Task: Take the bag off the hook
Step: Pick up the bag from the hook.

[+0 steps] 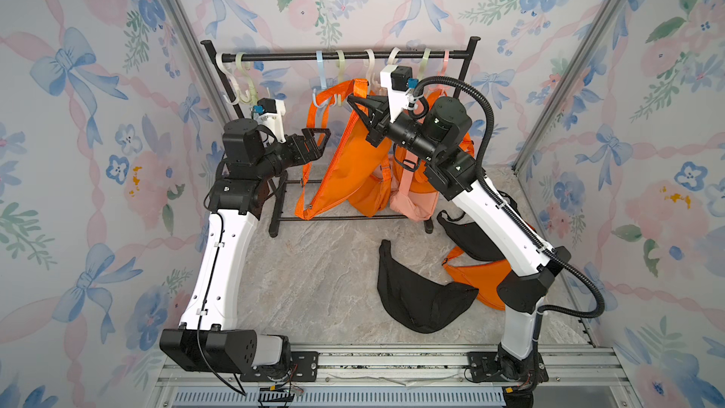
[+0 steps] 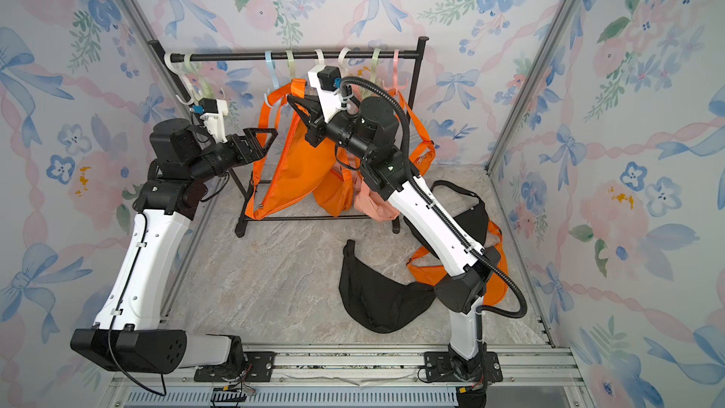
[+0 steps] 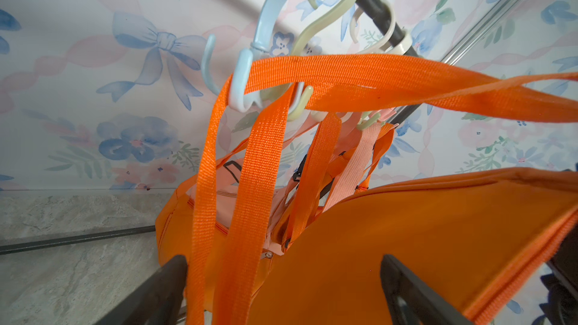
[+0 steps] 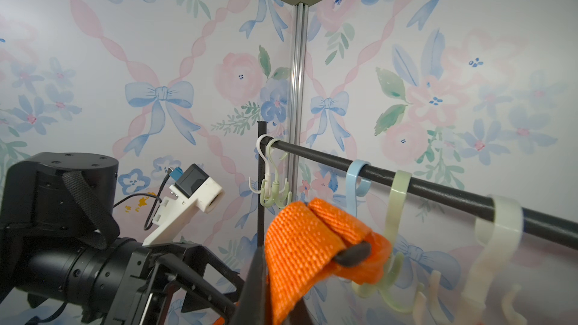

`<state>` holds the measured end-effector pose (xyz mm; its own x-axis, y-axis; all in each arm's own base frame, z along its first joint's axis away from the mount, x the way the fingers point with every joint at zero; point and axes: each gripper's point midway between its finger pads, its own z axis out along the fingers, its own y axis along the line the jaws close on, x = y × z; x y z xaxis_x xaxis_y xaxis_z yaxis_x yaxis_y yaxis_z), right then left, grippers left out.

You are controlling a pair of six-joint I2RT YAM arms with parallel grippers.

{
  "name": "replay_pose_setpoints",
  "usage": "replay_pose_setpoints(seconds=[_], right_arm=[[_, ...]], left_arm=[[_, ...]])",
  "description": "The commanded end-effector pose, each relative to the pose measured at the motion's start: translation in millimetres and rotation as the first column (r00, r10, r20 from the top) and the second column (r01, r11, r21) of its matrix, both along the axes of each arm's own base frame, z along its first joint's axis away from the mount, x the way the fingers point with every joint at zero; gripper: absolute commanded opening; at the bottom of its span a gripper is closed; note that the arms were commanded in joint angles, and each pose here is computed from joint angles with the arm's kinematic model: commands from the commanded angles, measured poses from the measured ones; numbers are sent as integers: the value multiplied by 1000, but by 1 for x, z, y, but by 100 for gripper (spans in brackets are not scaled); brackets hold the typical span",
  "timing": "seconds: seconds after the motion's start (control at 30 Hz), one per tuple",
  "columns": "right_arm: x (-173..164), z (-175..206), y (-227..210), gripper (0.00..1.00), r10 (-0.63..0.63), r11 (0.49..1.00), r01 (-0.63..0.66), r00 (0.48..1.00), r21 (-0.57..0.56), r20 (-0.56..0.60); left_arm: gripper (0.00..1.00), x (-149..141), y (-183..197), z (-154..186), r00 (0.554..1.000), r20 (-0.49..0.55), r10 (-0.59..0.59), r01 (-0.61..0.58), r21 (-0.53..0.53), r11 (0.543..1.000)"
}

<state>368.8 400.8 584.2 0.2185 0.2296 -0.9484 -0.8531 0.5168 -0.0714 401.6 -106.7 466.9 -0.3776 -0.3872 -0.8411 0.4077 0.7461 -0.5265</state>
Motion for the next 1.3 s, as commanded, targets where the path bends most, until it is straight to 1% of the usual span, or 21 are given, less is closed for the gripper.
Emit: replay_pose_setpoints(seconds=[0.0,0.07,0.17,0.2,0.23,0.27,0.3,0.33,0.37,0.43,0.47,0.57,0.63,0.77,0.87,0.97,1.1,1.27], right_arm=[[-17,34,-21,0,-10,997,6,998,73,55],[-18,34,-23,0,-8,997,4,998,74,57],[-19,34,-24,0,-10,997,6,998,72,58],[-19,33,-24,0,-9,997,5,998,72,56],[-19,34,-24,0,-10,997,6,998,71,56],[-18,32,-24,0,-12,998,8,998,69,54],[-19,33,-24,0,-10,997,6,998,72,55],[-19,33,-24,0,-9,997,5,998,72,54],[-19,33,-24,0,-10,997,6,998,72,55],[-19,32,-24,0,-7,997,4,999,71,54],[-19,31,-23,0,-4,998,0,999,70,51],[-19,29,-20,0,9,998,-12,999,67,42],[-20,27,-18,0,19,998,-21,999,66,36],[-20,22,-10,0,33,998,-34,999,61,28],[-19,19,-7,0,39,997,-40,999,60,25],[-20,19,-3,0,49,997,-50,998,60,27],[-21,18,0,0,55,997,-56,998,49,29],[-10,4,10,0,42,999,-42,999,14,2]], left_arm=[[98,19,1,-28,998,-61,24,-23,4,1000],[98,30,4,-41,995,-90,49,-48,14,999],[97,43,4,-49,992,-115,56,-55,11,998],[95,46,3,-48,992,-113,52,-51,9,999],[89,49,1,-46,993,-110,49,-48,7,999],[80,50,-1,-41,994,-100,43,-43,5,999],[67,50,-2,-35,995,-87,41,-40,6,999],[52,50,-2,-28,997,-70,43,-42,6,999],[40,49,-1,-21,997,-53,51,-50,7,999],[26,47,3,-4,997,-11,74,-74,10,997],[22,46,5,5,996,11,83,-84,12,996],[18,44,10,31,992,64,112,-113,12,994],[18,46,13,44,988,88,128,-129,10,992],[15,61,27,60,978,109,177,-177,-15,984],[12,76,35,68,975,112,192,-189,-40,981],[12,82,40,80,970,130,203,-197,-58,979],[12,73,43,103,957,193,215,-209,-55,976],[13,54,65,140,908,295,297,-295,-53,954]])
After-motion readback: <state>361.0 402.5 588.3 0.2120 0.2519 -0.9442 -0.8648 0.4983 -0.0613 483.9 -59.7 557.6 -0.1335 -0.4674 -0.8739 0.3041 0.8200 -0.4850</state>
